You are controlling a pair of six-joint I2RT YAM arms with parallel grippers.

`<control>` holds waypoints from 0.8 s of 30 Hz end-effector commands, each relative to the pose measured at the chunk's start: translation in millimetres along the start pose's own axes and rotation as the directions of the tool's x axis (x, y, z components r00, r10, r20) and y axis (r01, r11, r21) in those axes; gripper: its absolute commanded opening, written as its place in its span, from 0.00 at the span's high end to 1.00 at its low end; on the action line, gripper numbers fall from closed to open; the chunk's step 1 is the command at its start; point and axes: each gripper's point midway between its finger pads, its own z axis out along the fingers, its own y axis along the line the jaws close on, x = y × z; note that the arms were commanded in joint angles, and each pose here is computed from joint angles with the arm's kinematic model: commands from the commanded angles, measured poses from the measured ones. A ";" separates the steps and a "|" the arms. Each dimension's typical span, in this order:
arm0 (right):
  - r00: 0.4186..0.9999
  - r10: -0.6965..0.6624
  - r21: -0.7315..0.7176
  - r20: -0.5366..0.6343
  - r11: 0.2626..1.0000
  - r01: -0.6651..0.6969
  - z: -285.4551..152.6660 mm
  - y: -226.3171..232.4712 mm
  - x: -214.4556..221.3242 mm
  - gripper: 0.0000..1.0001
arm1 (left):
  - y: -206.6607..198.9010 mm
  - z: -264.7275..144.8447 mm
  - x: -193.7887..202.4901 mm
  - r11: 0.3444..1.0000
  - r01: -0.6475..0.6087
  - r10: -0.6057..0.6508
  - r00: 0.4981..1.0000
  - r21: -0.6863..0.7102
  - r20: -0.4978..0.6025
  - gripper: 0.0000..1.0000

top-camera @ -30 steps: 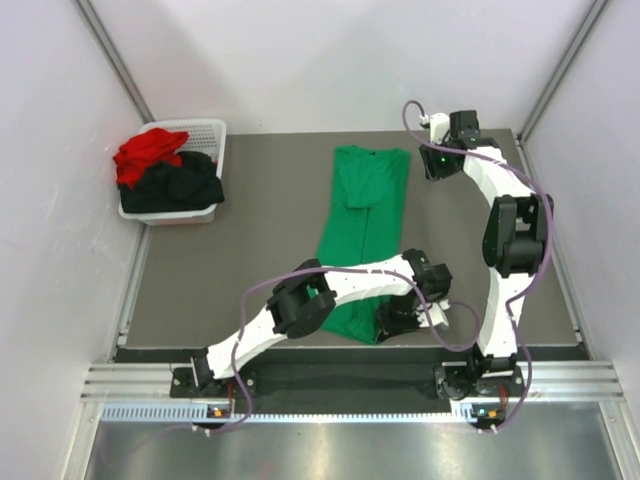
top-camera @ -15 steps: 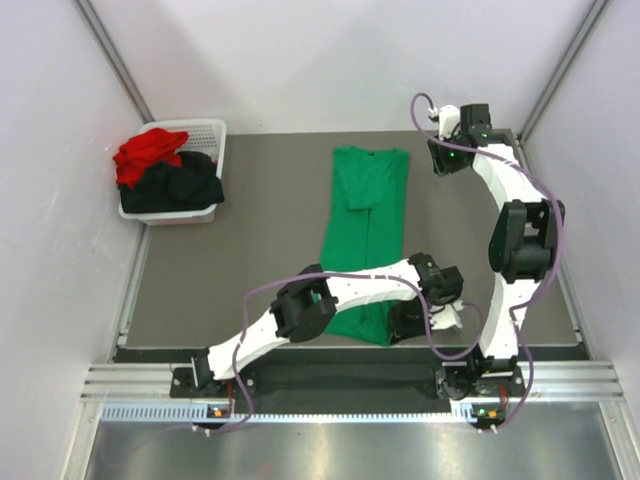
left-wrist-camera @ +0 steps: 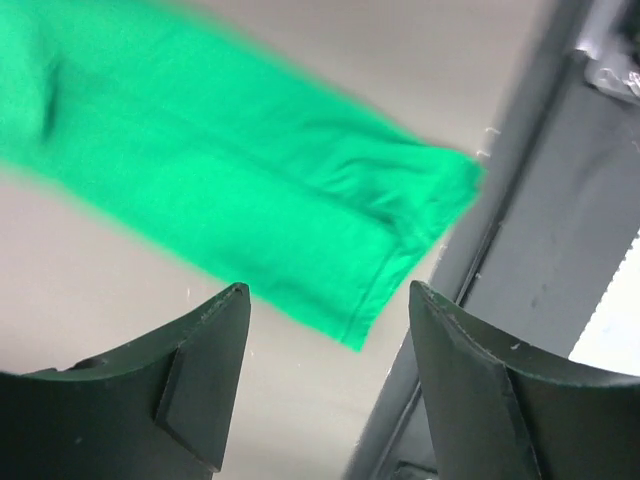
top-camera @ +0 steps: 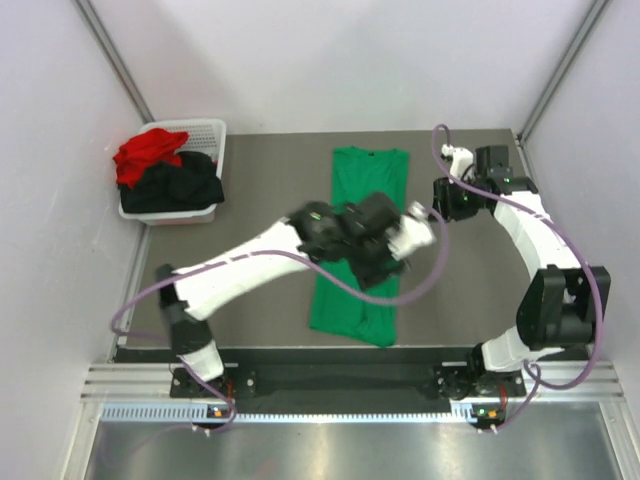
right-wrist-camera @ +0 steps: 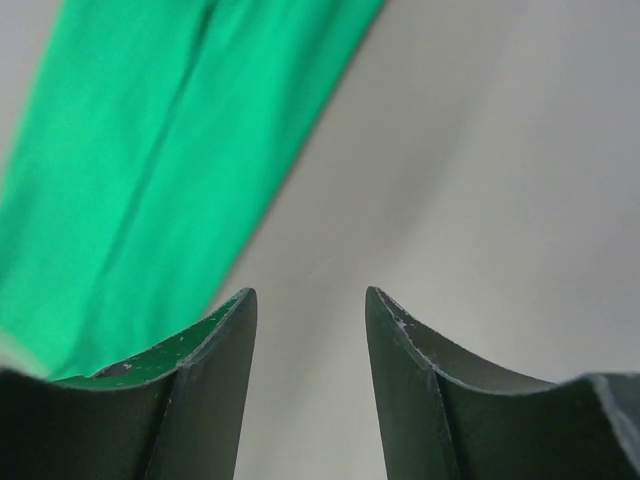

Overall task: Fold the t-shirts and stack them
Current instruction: Fold the tshirt

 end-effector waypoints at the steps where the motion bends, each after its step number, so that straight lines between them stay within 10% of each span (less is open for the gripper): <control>1: 0.966 0.224 -0.162 -0.129 0.956 -0.244 -12.5 49.8 55.2 0.51 | 37.8 17.0 62.9 0.947 0.308 -0.318 0.940 -0.092 -0.125 0.30; 16: 0.697 0.358 -0.126 -0.621 0.832 -0.540 -23.1 171.1 228.9 0.46 | 62.5 43.6 199.4 0.407 0.913 -0.875 0.378 -0.038 -0.302 0.32; 24: 0.643 0.354 -0.028 -0.680 0.863 -0.505 -11.8 169.2 252.5 0.47 | 26.9 61.6 216.4 0.221 0.975 -0.920 0.215 0.019 -0.327 0.31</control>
